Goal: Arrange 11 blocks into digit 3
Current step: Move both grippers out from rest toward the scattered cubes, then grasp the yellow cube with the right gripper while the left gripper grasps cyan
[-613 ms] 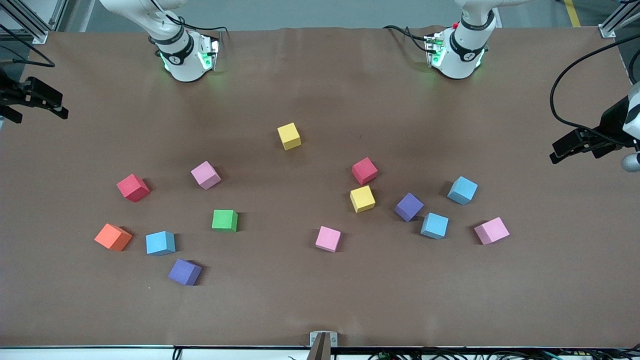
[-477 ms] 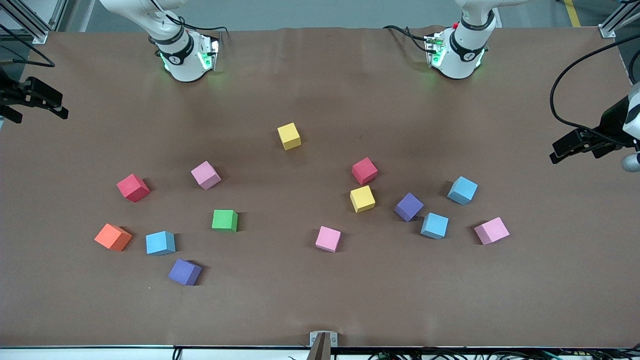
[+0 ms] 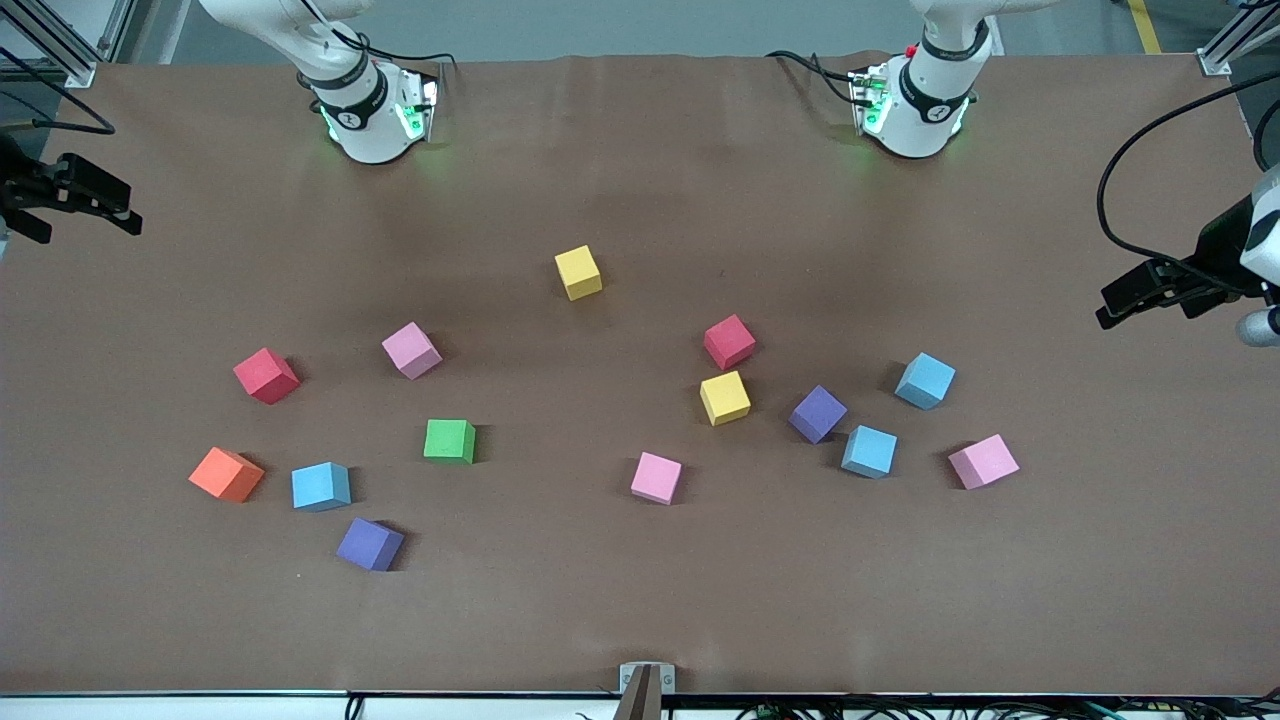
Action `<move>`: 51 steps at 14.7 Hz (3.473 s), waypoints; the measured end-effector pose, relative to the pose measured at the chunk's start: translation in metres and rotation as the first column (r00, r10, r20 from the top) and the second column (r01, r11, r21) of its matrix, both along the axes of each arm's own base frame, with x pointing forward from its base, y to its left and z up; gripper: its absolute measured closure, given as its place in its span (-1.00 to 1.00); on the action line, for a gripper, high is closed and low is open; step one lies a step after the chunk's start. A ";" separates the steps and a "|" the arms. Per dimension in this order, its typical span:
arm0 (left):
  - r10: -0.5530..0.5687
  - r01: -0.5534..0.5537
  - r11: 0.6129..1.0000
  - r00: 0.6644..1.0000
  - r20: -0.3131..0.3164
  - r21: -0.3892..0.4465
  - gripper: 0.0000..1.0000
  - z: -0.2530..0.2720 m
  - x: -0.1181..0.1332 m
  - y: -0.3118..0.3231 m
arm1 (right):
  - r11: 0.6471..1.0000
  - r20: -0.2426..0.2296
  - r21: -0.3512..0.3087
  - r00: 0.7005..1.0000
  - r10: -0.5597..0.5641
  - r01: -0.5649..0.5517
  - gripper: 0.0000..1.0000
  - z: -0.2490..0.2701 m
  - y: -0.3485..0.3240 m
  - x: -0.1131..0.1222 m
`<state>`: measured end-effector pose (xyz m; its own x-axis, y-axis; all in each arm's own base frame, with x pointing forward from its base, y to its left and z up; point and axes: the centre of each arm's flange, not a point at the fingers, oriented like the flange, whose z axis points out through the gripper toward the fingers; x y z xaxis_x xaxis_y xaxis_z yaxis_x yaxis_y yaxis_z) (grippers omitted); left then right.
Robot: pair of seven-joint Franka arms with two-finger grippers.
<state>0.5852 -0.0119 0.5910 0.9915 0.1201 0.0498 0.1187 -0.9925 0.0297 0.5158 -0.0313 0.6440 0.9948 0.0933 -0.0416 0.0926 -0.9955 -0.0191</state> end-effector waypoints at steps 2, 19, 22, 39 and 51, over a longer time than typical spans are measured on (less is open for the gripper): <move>-0.019 0.019 1.000 1.000 -0.013 -0.002 -1.00 -0.008 0.004 -0.011 | 0.999 -0.001 0.000 0.999 0.034 -0.034 -1.00 0.000 0.019 0.001; -0.150 0.152 0.988 0.941 -0.305 -0.017 -1.00 -0.222 0.046 -0.053 | 0.966 -0.189 -0.034 0.951 0.247 -0.257 -1.00 -0.274 0.411 -0.002; -0.173 0.175 0.984 0.945 -0.279 -0.019 -1.00 -0.252 0.036 -0.066 | 0.955 -0.211 -0.063 0.939 0.271 -0.290 -1.00 -0.318 0.455 -0.031; -0.442 0.455 0.890 0.877 -0.190 0.034 -0.91 -0.356 -0.040 -0.074 | 0.957 -0.225 -0.093 0.942 0.247 -0.274 -1.00 -0.418 0.470 -0.112; -0.516 0.530 0.847 0.835 -0.190 0.028 -0.96 -0.377 -0.039 -0.073 | 0.952 -0.184 -0.092 0.944 0.273 -0.293 -0.86 -0.453 0.464 -0.140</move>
